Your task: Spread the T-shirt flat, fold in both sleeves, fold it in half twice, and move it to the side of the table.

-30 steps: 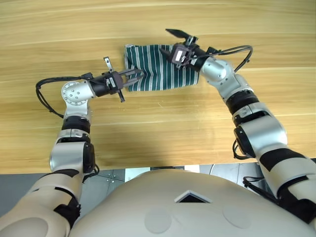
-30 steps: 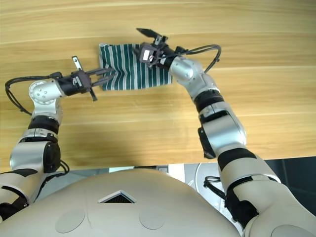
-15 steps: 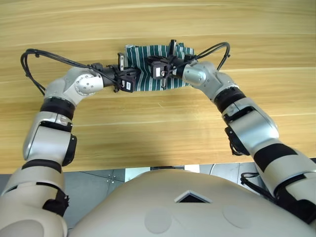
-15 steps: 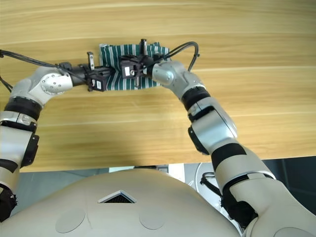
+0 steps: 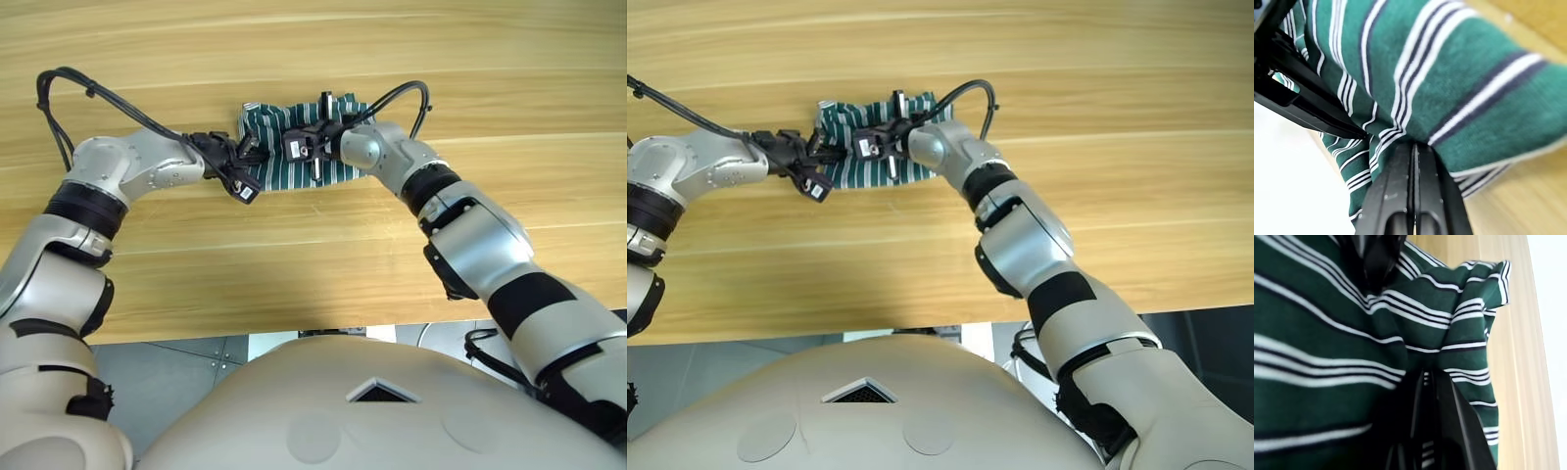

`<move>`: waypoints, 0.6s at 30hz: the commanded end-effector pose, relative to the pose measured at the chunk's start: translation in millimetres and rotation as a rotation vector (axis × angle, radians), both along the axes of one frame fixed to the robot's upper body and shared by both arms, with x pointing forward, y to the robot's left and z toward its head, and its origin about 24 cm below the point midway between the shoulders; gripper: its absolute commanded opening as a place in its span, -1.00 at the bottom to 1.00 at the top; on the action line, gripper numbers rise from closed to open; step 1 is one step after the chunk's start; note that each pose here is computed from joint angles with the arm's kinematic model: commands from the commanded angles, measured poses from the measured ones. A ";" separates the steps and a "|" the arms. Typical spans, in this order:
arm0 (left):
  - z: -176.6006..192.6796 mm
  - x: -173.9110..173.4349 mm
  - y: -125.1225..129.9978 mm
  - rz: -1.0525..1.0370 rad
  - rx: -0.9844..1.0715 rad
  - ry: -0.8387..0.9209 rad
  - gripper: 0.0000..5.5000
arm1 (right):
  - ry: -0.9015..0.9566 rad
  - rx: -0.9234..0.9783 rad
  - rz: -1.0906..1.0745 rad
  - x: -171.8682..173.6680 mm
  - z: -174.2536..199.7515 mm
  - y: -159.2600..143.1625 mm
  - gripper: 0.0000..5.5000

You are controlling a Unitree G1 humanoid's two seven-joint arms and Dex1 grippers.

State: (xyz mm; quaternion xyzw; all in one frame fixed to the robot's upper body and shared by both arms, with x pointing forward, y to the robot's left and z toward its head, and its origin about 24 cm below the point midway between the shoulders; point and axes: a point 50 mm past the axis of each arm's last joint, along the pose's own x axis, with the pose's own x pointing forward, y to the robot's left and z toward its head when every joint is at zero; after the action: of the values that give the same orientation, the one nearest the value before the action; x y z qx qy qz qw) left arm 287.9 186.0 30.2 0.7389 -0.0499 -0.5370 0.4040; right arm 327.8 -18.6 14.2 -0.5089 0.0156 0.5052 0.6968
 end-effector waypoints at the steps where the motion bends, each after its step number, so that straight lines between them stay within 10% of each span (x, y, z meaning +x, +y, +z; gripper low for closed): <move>1: -64.9 -58.8 30.8 -0.037 0.297 0.286 -1.00 | 0.098 -0.151 -0.279 4.7 -29.9 -63.3 -0.90; 10: -76.6 -76.5 35.8 -0.039 0.309 0.350 -1.00 | -0.051 0.170 -0.647 48.9 25.8 -99.3 -0.90; 18: -46.0 -40.8 2.9 -0.002 0.019 0.164 -1.00 | -0.126 0.321 -0.459 47.7 45.0 -60.6 -0.90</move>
State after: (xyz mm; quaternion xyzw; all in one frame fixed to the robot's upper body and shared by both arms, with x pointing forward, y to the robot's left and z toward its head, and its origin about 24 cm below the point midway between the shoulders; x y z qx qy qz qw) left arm 285.4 186.4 30.6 0.7365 -0.0600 -0.5275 0.4192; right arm 372.5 -101.4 42.9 -0.4125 0.0586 0.2736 0.8669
